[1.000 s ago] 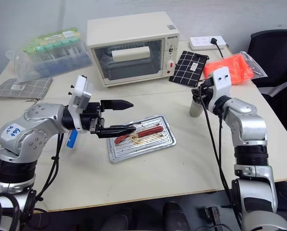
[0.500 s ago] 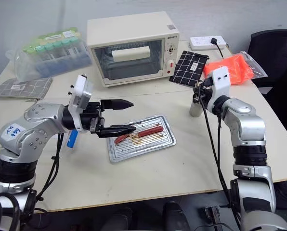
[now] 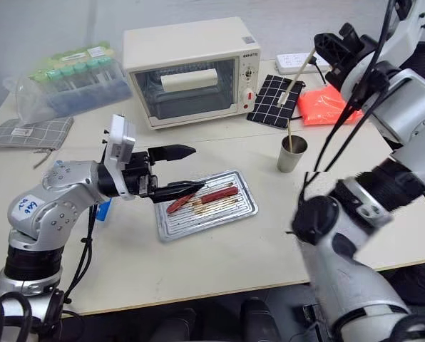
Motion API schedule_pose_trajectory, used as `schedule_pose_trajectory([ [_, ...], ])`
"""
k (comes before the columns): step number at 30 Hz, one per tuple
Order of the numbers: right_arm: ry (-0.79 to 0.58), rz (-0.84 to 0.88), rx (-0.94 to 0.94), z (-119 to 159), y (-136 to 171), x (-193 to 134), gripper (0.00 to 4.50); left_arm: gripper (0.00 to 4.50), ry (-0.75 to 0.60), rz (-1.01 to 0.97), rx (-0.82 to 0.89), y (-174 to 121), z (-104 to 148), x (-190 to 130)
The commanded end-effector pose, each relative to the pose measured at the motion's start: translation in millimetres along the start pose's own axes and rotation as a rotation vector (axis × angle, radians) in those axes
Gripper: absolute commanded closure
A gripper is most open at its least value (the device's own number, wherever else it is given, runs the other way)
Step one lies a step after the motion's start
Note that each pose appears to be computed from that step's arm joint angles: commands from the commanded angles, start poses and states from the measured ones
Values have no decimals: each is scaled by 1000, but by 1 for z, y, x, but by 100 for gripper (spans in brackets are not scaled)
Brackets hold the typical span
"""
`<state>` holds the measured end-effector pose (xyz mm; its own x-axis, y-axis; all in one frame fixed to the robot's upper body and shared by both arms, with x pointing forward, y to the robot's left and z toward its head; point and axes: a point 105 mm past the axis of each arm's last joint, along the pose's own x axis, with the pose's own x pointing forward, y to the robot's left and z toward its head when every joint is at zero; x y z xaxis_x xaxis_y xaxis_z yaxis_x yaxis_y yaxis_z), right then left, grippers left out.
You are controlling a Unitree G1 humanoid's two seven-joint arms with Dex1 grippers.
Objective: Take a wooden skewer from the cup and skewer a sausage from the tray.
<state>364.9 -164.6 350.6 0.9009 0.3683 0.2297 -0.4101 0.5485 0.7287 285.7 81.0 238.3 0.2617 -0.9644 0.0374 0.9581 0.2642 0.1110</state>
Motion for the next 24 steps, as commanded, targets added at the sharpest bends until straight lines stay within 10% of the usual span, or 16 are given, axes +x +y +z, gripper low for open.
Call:
schedule_pose_trajectory([
  [1, 11, -79, 155, -39, -9, -5, 448, 0, -59, 6, 34, -3, 8, 14],
  [24, 266, -48, 405, -108, 16, -32, 448, 0, -194, 71, 104, 25, 21, 63],
])
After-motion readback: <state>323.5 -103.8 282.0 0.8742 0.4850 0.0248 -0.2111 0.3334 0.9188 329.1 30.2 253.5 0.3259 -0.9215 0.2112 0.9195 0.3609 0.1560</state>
